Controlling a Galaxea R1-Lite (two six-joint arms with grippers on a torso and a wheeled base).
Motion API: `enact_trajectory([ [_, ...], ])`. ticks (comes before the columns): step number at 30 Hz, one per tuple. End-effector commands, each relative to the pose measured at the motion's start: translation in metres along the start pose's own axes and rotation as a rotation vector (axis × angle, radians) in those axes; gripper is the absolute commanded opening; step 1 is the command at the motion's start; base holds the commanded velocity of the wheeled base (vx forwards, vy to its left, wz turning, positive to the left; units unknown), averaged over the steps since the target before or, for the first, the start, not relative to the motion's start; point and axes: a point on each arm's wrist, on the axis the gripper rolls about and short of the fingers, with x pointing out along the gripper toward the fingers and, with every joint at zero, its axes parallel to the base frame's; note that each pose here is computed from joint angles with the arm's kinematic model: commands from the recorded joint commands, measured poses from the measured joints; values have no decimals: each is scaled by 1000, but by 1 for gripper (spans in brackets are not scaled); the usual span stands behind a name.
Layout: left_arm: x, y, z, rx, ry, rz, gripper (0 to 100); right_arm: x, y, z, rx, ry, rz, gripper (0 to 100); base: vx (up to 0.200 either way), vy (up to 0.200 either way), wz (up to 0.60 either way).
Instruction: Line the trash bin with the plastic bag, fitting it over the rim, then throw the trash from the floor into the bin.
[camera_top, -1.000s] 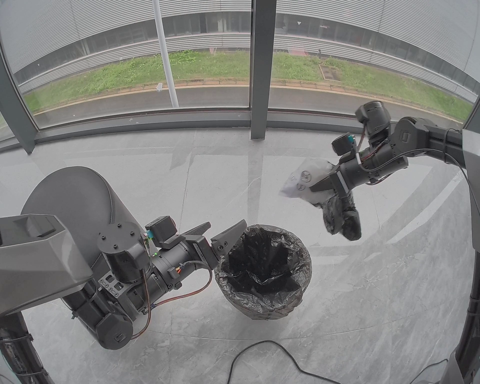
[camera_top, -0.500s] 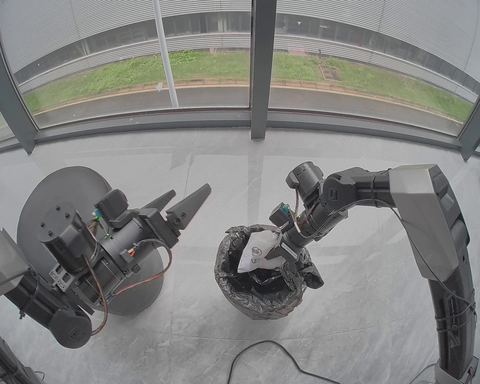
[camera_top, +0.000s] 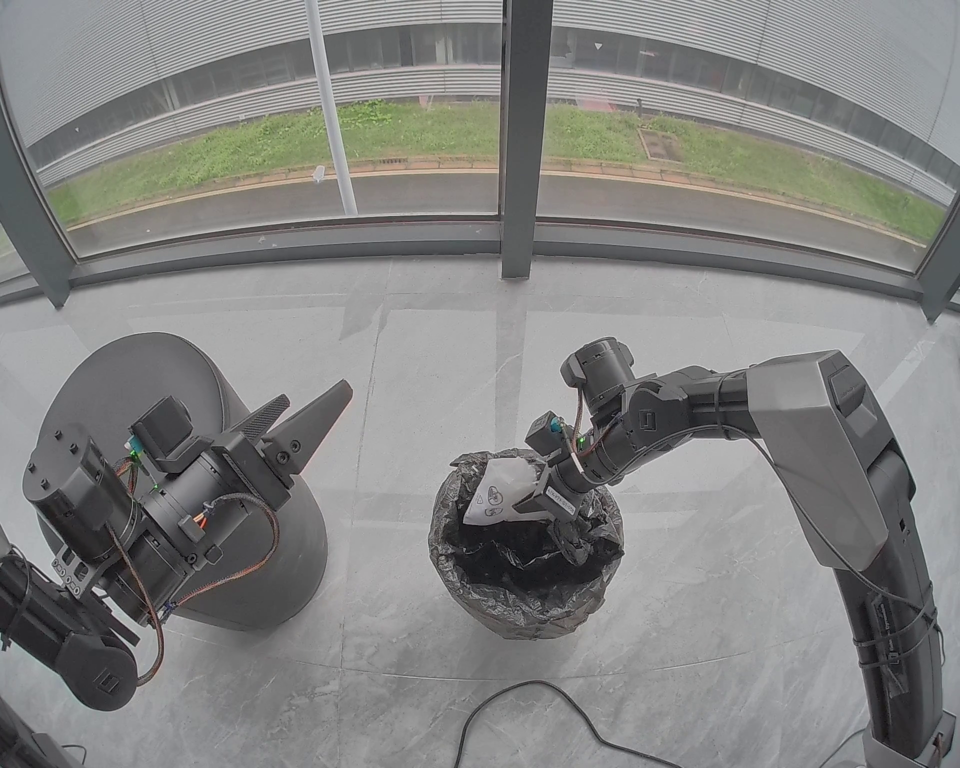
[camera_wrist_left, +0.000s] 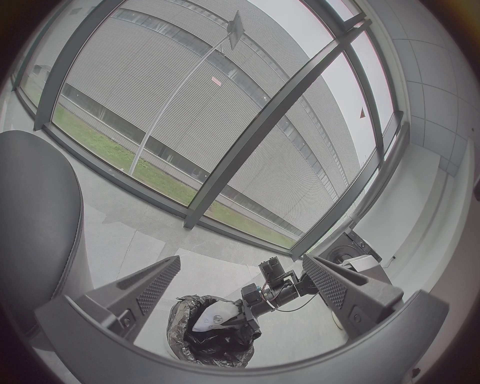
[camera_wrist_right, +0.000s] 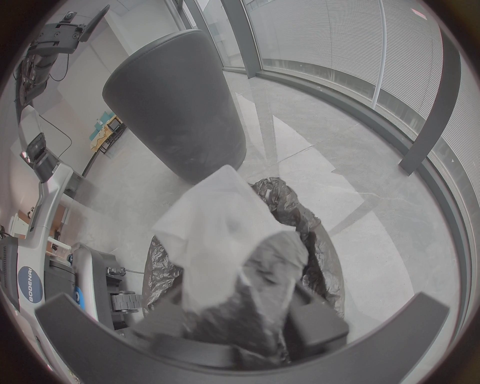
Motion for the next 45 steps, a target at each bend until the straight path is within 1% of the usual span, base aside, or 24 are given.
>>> enact_trajectory([
  [1,0,1,-2,-2,8,4,100,3,-1,1,-9,-23,-15,100,0,0,0],
  [13,-1,2,-3,-1,13,11,100,-5,-2,10,-23,-55,-35,100,0,0,0],
  [17,-3,1,-1,1,5,10,100,-27,-7,20,-24,-88,-69,100,0,0,0],
  [20,-9,2,2,9,-4,20,100,-58,-19,27,4,-121,-120,100,0,0,0],
  [23,-21,0,4,27,-1,25,100,-105,-23,34,81,-127,-146,100,0,0,0],
  [25,-35,-3,3,59,14,25,100,-153,-20,31,154,-76,-143,100,0,0,0],
  [26,-42,-4,2,79,22,23,100,-180,-17,25,196,-25,-132,100,0,0,0],
  [27,-44,-4,1,86,27,22,100,-189,-16,23,210,-11,-132,100,0,0,0],
  [28,-57,-6,-1,118,44,18,100,-238,-1,11,292,95,-117,100,0,0,0],
  [29,-61,-6,-1,129,48,17,100,-252,5,8,311,124,-114,100,0,0,0],
  [30,-73,-8,-2,150,58,21,100,-297,32,1,379,225,-88,100,0,0,0],
  [31,-79,-9,-2,157,57,22,100,-317,50,-1,421,263,-64,100,0,0,0],
  [32,-90,-11,-3,158,57,23,100,-354,86,-5,543,336,-17,100,0,0,0],
  [33,-93,-13,1,160,40,20,100,-377,107,-6,618,338,-25,100,0,0,0],
  [34,-96,-15,4,158,17,17,100,-397,125,-3,684,284,-72,100,0,0,0],
  [35,-97,-16,5,159,12,16,100,-400,128,-3,691,275,-79,100,0,0,0],
  [36,-102,-16,11,169,-21,25,100,-424,146,-4,774,200,-168,100,0,0,0],
  [37,-107,-16,16,187,-52,43,100,-445,161,-11,835,183,-280,100,0,0,0],
  [38,-110,-16,19,198,-70,52,100,-462,175,-16,843,157,-367,100,0,0,0],
  [39,-114,-15,22,207,-87,64,100,-481,192,-23,842,113,-452,100,0,0,0],
  [40,-118,-16,25,213,-100,73,100,-498,212,-30,826,60,-509,100,0,0,0],
  [41,-121,-17,26,218,-108,81,100,-514,232,-38,805,-1,-544,100,0,0,0],
  [44,-133,-17,30,231,-123,120,100,-562,328,-81,686,-255,-711,100,0,0,0],
  [45,-137,-17,31,234,-125,139,100,-573,365,-97,625,-360,-788,100,0,0,0],
])
